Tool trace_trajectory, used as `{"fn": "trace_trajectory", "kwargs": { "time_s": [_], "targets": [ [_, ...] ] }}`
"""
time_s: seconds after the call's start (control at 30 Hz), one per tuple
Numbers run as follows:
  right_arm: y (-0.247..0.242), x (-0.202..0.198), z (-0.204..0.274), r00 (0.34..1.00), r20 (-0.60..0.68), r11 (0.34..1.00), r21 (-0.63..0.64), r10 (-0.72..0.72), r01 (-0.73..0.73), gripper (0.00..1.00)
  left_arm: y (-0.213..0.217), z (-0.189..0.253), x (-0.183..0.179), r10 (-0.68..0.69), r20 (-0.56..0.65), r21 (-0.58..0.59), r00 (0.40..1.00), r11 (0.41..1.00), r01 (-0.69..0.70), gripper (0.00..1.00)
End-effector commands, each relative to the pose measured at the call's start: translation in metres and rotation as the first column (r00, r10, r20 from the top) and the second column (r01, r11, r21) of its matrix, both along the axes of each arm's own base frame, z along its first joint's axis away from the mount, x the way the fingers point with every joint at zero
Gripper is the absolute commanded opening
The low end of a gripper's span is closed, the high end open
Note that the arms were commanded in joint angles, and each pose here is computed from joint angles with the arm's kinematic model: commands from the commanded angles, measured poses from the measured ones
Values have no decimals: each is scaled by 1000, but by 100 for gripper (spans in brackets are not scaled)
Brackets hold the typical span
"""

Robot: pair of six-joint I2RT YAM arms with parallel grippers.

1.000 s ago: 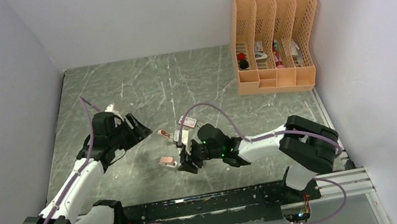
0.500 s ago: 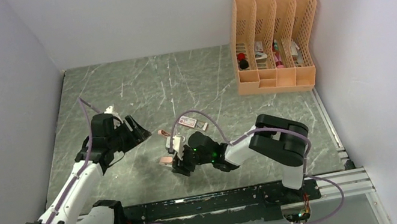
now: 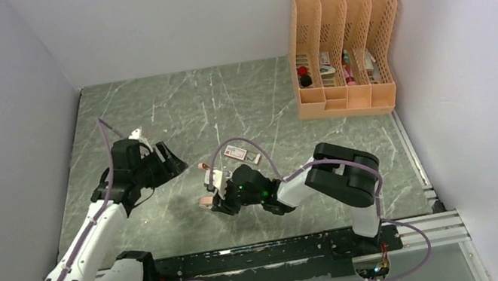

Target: Load the staples into the stapler

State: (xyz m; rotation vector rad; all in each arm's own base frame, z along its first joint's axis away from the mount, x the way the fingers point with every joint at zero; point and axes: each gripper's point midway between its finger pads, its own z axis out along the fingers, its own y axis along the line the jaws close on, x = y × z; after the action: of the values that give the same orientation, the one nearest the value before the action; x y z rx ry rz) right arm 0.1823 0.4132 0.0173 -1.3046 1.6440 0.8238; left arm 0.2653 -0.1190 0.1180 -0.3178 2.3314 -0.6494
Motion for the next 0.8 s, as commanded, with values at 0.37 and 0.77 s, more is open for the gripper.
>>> {"fn": "trace_trajectory", "kwargs": {
  "time_s": [0.37,0.77],
  "targets": [
    [-32,-1,99,995,99,997,80,-19,11,0,-29,98,9,-219,277,-44,936,970,240,87],
    [-69,-15,208,992,86,988,113,94,-103,0,-46,176,-28,-395,712,132,580,888,441,89]
  ]
}}
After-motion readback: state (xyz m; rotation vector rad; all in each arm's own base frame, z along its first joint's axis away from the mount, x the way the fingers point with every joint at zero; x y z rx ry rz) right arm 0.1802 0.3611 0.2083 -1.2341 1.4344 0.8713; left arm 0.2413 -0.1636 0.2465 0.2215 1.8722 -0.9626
